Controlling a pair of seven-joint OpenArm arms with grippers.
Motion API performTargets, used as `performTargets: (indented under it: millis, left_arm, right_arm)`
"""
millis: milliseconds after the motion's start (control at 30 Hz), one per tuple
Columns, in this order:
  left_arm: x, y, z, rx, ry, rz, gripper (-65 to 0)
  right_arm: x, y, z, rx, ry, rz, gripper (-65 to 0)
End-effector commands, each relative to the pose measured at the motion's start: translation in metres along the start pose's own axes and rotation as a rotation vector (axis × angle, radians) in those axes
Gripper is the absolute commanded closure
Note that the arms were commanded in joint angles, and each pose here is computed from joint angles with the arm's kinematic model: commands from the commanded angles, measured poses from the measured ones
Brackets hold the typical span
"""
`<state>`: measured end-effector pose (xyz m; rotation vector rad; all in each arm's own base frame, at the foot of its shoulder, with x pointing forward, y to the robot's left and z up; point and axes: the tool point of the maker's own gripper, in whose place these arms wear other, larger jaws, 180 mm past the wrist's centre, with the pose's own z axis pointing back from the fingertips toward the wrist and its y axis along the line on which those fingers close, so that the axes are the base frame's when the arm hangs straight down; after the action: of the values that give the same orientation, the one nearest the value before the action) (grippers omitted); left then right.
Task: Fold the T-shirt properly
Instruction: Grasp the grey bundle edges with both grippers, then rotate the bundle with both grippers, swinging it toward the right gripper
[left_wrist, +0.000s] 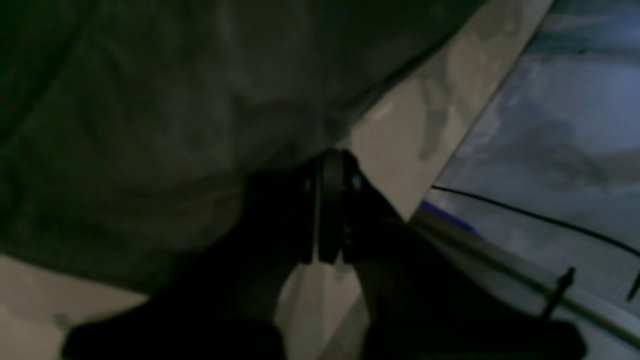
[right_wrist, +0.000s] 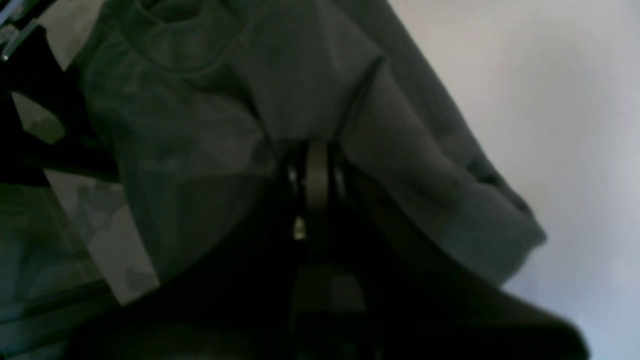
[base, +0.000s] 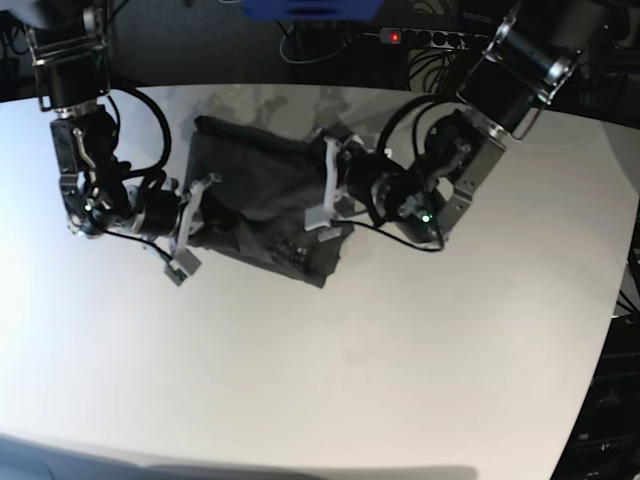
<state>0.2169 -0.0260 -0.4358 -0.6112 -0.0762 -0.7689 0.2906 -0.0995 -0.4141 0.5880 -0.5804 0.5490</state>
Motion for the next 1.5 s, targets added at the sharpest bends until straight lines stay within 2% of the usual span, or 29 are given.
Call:
performTargets:
  millis: [0, 167, 367, 600, 700, 933, 1233, 1467]
  left_arm:
    - [0.012, 0.006, 0.003, 0.049, -0.015, -0.028, -2.2]
    - [0.018, 0.014, -0.003, 0.16, 0.011, -0.082, -2.2]
    - [0.027, 0.036, 0.006, 0.272, -0.023, -0.053, -2.2]
    - [0.027, 0.05, 0.013, 0.341, -0.018, -0.054, -2.2]
    - [0.035, 0.057, 0.019, 0.345, -0.087, -0.023, -2.2]
    - [0.028, 0.074, 0.004, 0.324, -0.124, 0.056, -2.2]
    - [0.059, 0.071, 0.007, 0.311, -0.24, 0.07, -2.2]
    - [0.079, 0.076, 0.02, 0.325, -0.279, 0.056, -2.2]
  right_arm:
    - [0.018, -0.003, 0.005, -0.004, -0.05, 0.018, -0.1]
    - [0.018, -0.004, 0.006, -0.005, -0.051, 0.018, -0.1]
    - [0.019, -0.004, 0.007, -0.007, -0.052, 0.02, -0.1]
    - [0.014, -0.007, 0.01, -0.014, -0.041, 0.018, -0.1]
    - [0.009, -0.006, 0.01, -0.012, -0.034, 0.012, -0.1]
    - [-0.013, 0.001, 0.007, 0.002, -0.007, -0.019, -0.1]
    - [-0.01, 0.01, 0.016, 0.003, -0.011, 0.031, -0.1]
    - [-0.014, -0.007, 0.032, -0.052, -0.019, 0.011, -0.1]
